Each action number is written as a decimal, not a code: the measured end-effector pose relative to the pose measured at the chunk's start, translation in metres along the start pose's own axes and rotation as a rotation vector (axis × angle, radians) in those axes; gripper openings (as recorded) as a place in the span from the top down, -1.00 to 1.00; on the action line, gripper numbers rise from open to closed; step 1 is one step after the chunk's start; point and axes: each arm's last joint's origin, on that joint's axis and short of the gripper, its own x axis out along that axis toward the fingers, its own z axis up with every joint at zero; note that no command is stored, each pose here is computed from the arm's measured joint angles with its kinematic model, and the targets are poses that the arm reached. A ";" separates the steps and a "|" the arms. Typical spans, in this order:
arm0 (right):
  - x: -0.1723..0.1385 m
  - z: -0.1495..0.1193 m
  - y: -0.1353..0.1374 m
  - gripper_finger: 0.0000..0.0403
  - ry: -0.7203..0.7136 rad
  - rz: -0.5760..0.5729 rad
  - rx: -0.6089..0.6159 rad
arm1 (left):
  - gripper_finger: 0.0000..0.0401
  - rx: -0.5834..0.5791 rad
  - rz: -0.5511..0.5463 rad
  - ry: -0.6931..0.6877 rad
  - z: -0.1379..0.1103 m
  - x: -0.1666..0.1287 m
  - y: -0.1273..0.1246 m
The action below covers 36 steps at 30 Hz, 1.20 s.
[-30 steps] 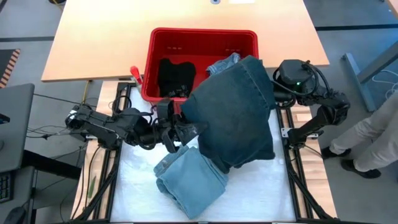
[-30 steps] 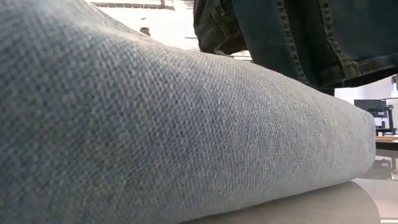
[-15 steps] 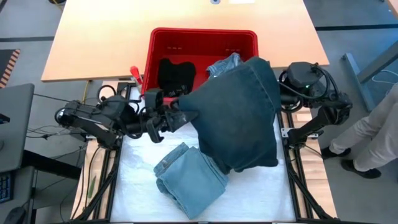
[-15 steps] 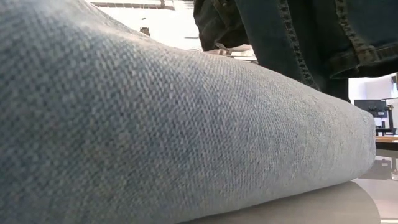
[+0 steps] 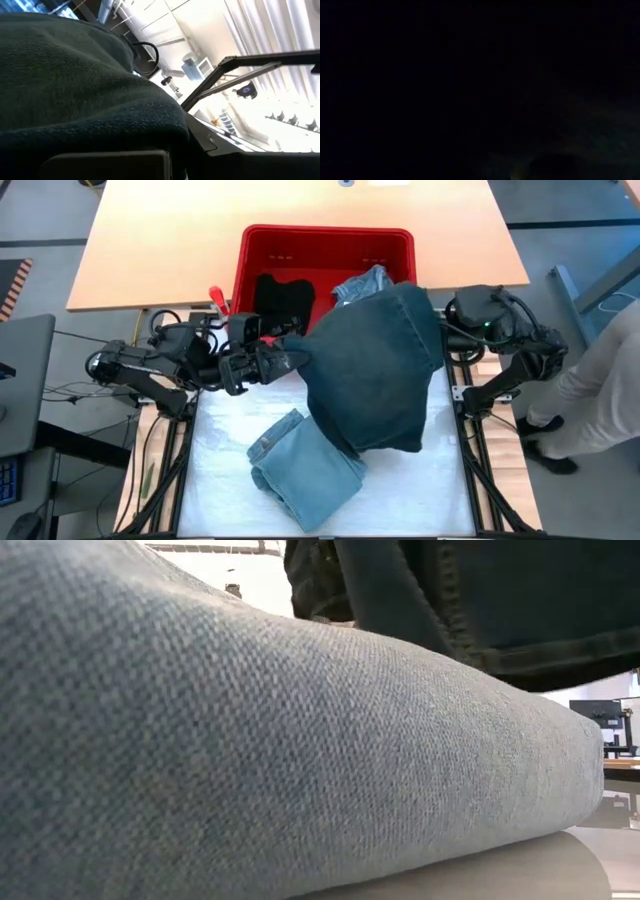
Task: Fold Laundry from Bin
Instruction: Fold the dark blue pants
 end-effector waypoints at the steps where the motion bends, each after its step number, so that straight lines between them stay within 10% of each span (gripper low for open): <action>1: 0.000 -0.002 -0.001 0.63 0.024 0.001 -0.006 | 0.98 -0.016 -0.001 0.001 0.000 0.000 0.000; 13: -0.026 0.010 -0.021 0.27 0.008 -0.056 -0.029 | 0.98 -0.007 -0.007 -0.039 0.017 -0.004 0.000; 36: -0.068 0.002 -0.037 0.25 0.194 -0.124 -0.226 | 0.98 0.008 0.101 -0.030 0.016 -0.004 0.010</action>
